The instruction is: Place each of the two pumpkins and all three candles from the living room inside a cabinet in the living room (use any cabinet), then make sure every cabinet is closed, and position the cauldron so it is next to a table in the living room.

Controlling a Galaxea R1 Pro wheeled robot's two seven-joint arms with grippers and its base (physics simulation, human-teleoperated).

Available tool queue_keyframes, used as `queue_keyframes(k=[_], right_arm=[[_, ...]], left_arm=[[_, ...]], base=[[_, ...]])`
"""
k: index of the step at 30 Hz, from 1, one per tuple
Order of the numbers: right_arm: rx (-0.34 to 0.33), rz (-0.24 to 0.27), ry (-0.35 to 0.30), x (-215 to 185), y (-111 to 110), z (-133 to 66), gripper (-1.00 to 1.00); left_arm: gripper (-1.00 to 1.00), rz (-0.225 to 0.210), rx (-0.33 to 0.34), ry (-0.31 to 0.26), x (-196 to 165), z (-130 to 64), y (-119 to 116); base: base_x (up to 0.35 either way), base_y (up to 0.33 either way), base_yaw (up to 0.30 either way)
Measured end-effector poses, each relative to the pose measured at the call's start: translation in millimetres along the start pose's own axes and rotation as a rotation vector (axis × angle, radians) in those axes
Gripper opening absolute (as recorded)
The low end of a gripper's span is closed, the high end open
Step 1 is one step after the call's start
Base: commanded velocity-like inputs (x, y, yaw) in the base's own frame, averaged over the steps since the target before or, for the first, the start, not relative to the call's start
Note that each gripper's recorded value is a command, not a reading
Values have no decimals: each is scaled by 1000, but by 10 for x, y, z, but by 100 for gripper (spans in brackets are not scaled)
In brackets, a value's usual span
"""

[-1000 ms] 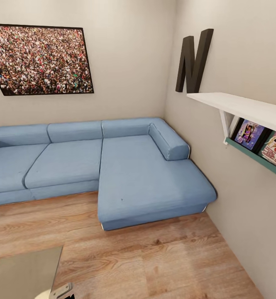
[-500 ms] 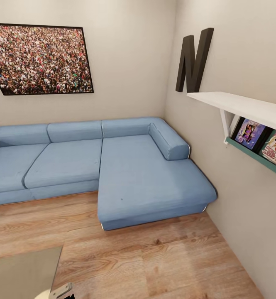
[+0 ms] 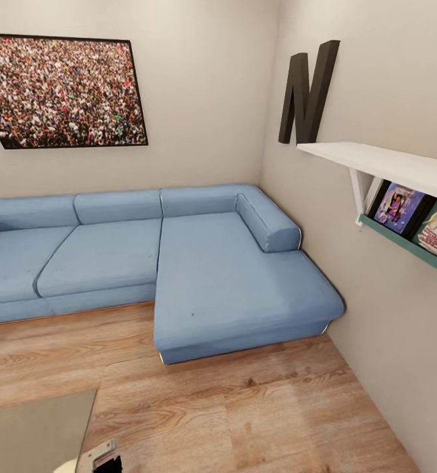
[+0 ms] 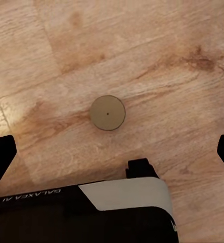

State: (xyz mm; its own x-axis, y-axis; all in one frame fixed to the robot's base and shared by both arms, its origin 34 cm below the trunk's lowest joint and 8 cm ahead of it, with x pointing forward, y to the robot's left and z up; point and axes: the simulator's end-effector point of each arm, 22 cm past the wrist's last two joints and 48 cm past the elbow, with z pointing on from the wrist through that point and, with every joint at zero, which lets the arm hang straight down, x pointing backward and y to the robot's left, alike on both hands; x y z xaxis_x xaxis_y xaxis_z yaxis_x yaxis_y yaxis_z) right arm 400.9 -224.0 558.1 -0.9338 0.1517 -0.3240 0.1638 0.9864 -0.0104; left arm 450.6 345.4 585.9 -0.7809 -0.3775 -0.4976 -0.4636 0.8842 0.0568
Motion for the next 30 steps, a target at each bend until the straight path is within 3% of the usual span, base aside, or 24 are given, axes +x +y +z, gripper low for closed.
queue_keyframes(k=[2, 7, 13, 22, 25, 26, 30], right_arm=[[3, -1, 1, 10, -7, 24, 100], [4, 1, -3, 16, -10, 86, 100], [4, 3, -7, 25, -8, 162, 100], [1, -2, -9, 44, 14, 279, 100], [1, -8, -4, 68, 19, 319, 100], [2, -11, 0, 81, 8, 334, 100], [1, -11, -1, 93, 15, 388, 100]], left_arm=[[100, -1, 27, 9, -96, 24, -137], [100, 24, 109, 112, -255, 9, -542], [100, 53, 97, 101, -773, -107, -794], [100, 135, 181, 62, -1549, -690, -1419], [100, 148, 189, 63, -1565, -718, -1469], [100, 184, 191, 101, -1507, -765, -1481], [100, 199, 198, 112, -1499, -770, -1499]], base=[[0, 0, 0], [0, 0, 0], [0, 0, 0], [0, 0, 0], [0, 0, 0], [0, 0, 0], [0, 0, 0]])
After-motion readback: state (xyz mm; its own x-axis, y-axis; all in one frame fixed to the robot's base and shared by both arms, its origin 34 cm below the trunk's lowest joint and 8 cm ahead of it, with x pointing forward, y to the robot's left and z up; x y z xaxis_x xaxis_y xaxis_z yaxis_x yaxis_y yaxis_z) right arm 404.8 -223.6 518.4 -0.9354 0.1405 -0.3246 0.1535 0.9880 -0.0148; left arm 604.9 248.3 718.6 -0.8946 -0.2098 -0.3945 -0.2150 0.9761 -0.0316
